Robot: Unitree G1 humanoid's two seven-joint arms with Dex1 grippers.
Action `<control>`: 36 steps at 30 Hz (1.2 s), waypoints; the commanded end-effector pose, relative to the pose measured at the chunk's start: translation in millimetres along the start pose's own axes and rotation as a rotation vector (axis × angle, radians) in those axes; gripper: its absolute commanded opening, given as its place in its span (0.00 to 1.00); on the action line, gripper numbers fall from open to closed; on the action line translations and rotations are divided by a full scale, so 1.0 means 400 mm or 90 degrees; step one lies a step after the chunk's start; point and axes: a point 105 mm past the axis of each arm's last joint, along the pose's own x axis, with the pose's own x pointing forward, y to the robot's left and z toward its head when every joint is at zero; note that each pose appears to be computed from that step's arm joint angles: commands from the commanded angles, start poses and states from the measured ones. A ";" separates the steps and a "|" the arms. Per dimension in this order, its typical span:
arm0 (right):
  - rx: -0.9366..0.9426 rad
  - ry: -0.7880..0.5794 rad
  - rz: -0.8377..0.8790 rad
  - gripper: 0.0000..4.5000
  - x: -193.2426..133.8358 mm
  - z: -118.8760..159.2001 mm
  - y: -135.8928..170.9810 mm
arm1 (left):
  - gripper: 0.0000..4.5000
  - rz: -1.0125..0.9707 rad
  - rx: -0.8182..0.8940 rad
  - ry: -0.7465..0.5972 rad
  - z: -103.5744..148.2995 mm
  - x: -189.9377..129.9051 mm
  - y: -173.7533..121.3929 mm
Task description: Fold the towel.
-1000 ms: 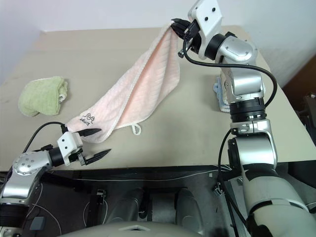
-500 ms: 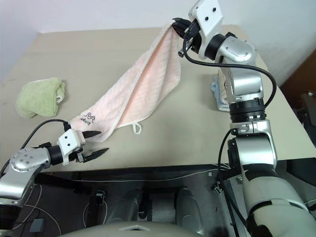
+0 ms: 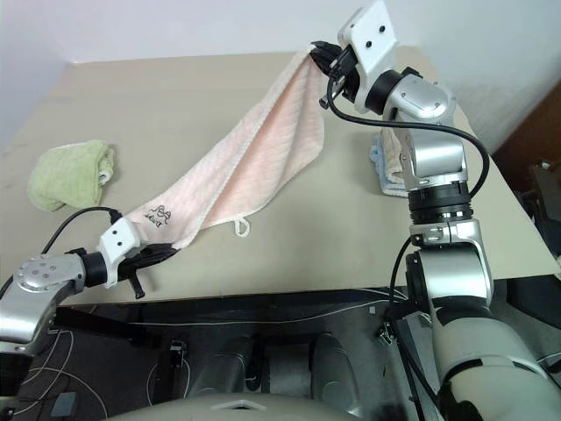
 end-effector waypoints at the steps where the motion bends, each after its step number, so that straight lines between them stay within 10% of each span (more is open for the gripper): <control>1: -0.026 -0.030 -0.032 0.00 -0.017 0.044 -0.033 | 0.00 0.025 -0.046 -0.092 0.065 -0.050 0.045; 13: -0.019 -0.015 -0.097 0.00 -0.030 0.029 -0.098 | 0.00 0.090 -0.126 -0.296 0.262 -0.218 0.212; 29: -0.029 -0.025 -0.313 0.00 -0.032 0.054 -0.266 | 0.00 0.387 -0.038 -0.412 0.440 -0.195 0.526; 36: -0.056 -0.007 -0.157 0.00 -0.065 0.015 -0.176 | 0.00 0.316 0.012 -0.337 0.379 -0.159 0.496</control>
